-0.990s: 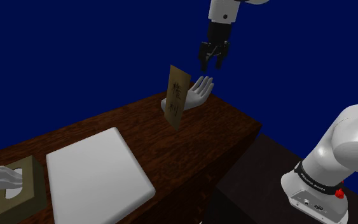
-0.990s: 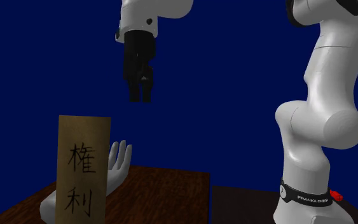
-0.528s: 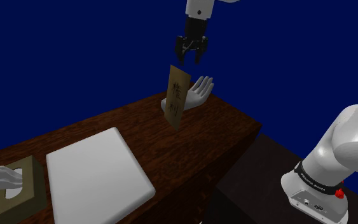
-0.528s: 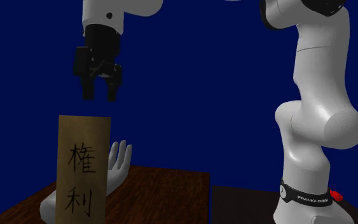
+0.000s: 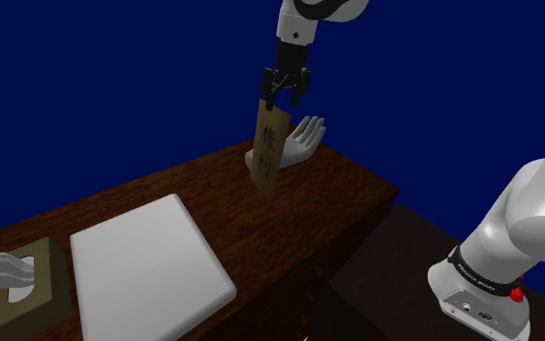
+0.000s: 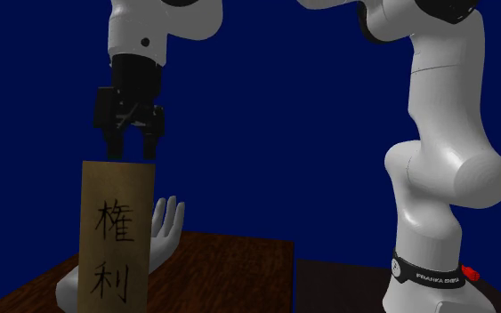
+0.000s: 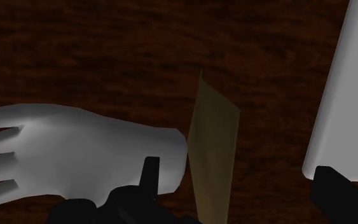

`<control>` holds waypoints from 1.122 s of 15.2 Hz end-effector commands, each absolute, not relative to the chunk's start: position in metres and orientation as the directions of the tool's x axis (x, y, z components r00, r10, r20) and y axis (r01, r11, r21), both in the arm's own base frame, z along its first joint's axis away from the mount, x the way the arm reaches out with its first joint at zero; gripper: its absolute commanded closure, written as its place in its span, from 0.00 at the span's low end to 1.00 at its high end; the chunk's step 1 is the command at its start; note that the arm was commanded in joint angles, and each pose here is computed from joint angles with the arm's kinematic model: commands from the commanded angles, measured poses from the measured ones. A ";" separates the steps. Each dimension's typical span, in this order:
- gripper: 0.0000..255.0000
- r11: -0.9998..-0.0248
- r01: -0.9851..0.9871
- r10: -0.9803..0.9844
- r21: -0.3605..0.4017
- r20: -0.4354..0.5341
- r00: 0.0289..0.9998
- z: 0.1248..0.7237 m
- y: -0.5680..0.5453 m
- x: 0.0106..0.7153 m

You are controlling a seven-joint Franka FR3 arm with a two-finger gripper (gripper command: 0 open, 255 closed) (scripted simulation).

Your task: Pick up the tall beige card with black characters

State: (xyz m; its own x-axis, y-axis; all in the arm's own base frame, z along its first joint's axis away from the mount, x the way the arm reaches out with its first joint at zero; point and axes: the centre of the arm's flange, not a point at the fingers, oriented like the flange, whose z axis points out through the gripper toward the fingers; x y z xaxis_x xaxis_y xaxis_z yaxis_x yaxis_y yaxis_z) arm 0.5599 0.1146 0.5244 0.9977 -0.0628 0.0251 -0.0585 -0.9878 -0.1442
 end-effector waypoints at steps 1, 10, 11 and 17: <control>0.00 -0.988 -0.059 -0.063 -0.144 0.026 0.998 0.517 0.114 0.560; 1.00 -0.988 -0.059 -0.063 -0.144 0.026 0.998 0.517 0.114 0.560; 1.00 -0.988 -0.059 -0.063 -0.144 0.026 0.998 0.517 0.114 0.560; 1.00 -0.988 -0.059 -0.063 -0.144 0.026 0.998 0.544 0.114 0.560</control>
